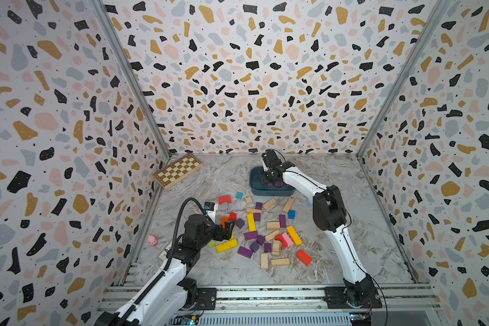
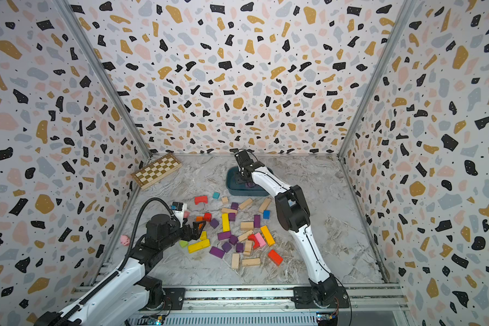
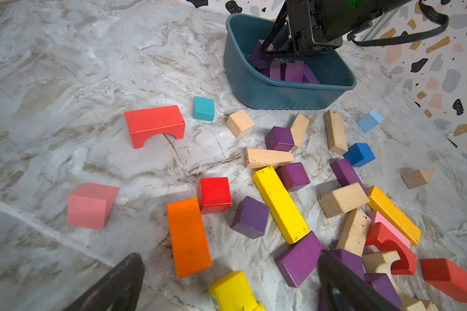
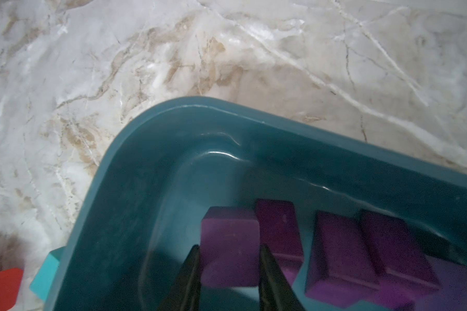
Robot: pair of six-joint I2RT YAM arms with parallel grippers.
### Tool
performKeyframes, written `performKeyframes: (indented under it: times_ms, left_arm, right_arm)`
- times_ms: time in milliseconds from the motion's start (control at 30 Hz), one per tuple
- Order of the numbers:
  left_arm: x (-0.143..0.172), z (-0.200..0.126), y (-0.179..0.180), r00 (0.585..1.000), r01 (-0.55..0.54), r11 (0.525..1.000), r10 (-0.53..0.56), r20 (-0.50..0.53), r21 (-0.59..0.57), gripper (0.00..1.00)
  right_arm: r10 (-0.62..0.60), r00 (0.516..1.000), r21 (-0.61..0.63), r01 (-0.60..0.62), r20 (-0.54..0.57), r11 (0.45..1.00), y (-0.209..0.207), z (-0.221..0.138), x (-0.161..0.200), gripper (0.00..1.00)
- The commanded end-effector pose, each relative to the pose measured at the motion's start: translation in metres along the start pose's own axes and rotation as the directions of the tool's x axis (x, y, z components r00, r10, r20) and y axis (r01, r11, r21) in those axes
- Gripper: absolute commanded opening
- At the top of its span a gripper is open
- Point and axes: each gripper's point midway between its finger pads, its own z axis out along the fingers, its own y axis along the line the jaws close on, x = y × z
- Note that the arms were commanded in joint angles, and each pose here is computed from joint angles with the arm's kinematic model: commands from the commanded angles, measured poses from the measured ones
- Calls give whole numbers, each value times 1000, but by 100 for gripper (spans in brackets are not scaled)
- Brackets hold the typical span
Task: Pick purple bricks into the storage bin
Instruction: Place the building block in the storage box.
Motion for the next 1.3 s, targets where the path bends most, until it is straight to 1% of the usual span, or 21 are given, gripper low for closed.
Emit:
performKeyframes:
  times_ms: [0, 400, 633, 733, 833, 1267]
  left_arm:
    - [-18, -2, -5, 999, -14, 1000, 13, 44, 12, 99]
    - [-18, -1, -6, 999, -14, 1000, 13, 41, 13, 99]
    - [-17, 0, -5, 999, -13, 1000, 13, 37, 11, 99]
    - [-17, 0, -5, 999, -15, 1000, 14, 37, 12, 99]
    - [-18, 0, -5, 999, -14, 1000, 14, 37, 11, 99]
    - [-18, -1, -6, 999, -14, 1000, 13, 43, 13, 99]
  right_arm:
    - [6, 1000, 25, -7, 31, 1000, -9, -16, -13, 25]
    - [16, 999, 51, -17, 37, 999, -23, -16, -15, 25]
    - [27, 999, 54, -29, 41, 998, -26, -9, -17, 25]
    - [29, 998, 50, -32, 48, 998, -26, -7, -19, 25]
    - [28, 998, 21, -30, 61, 999, -20, -6, -23, 25]
    - [71, 995, 22, -73, 68, 997, -21, 7, -25, 26]
